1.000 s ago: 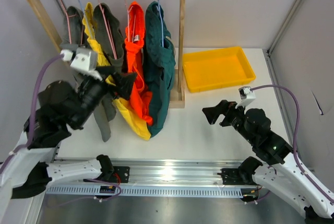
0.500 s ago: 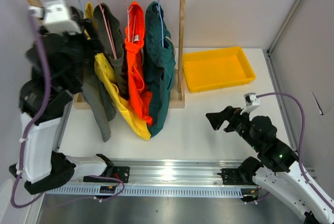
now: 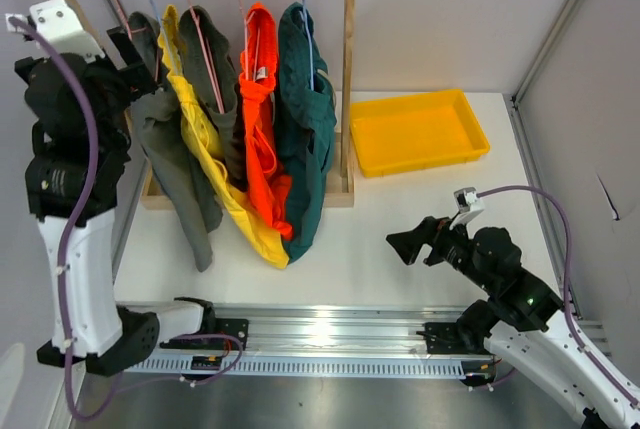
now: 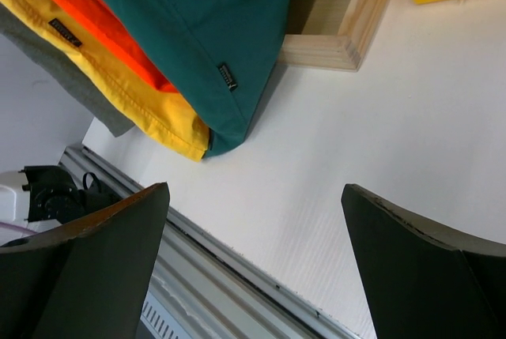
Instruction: Remove the shorts from the hanger
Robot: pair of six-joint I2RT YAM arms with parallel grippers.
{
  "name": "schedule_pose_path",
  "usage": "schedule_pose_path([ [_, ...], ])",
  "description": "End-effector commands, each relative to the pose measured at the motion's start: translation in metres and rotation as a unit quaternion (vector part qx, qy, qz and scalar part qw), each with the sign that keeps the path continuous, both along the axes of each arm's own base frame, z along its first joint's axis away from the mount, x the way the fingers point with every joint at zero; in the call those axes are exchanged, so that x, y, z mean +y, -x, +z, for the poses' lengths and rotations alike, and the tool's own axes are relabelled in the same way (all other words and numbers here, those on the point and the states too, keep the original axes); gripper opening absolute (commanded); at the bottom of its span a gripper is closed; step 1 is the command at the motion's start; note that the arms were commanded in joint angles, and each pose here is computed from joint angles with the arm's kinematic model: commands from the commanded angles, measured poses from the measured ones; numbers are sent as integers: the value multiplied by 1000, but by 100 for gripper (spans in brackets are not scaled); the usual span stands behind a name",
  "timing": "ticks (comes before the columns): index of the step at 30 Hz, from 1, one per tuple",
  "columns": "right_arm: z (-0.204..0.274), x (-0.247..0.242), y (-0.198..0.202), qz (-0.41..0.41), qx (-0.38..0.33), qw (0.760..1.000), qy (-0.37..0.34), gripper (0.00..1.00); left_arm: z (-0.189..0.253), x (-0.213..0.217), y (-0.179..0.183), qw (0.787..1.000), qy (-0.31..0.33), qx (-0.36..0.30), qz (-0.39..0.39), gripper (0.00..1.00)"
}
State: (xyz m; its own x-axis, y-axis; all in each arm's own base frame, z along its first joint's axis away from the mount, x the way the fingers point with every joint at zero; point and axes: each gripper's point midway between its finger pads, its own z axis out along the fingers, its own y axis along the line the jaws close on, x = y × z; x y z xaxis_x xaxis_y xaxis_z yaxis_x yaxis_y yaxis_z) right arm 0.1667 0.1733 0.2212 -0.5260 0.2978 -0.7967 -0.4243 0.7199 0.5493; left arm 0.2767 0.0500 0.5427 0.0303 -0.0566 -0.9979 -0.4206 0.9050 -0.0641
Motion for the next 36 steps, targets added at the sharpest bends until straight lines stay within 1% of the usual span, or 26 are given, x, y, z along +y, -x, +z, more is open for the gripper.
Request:
schedule_pose_path([
  [1,4,7,11,39,-13,999,-11,99,-6,-3,-29,999,30,0,-31,98],
  [3,3,8,14,46,-14,999,-14,99,-10,5,-45,999,46,1,-27,97],
  [4,3,9,14,47,-14,999,-17,99,-12,2,-53,998,53,4,-44,96],
  [5,2,9,15,49,-11,999,-17,99,-15,14,-57,998,58,6,-28,94],
  [10,0,10,13,48,-10,999,-13,99,-31,21,-88,996,70,26,-38,85],
  [12,-1,10,13,48,-10,999,-11,99,-33,24,-96,996,74,29,-40,77],
  [14,-1,11,12,48,-10,999,-9,99,-31,23,-105,996,72,27,-48,72],
  [22,-6,10,7,40,-5,999,-1,99,-52,29,-138,994,78,58,-40,69],
  [24,-6,10,7,38,-4,999,0,99,-57,30,-145,994,79,66,-39,66],
  [27,-6,10,6,38,-3,999,1,99,-63,34,-149,994,78,75,-28,58],
  [31,-9,11,6,40,2,999,5,99,-66,39,-151,994,78,79,-17,38],
  [33,-9,12,6,41,3,999,5,99,-67,40,-151,993,79,81,-15,36],
  [35,-9,12,6,42,3,999,7,99,-71,42,-151,993,83,86,-13,21],
  [36,-10,12,6,41,4,999,7,99,-72,43,-151,993,84,88,-11,6],
])
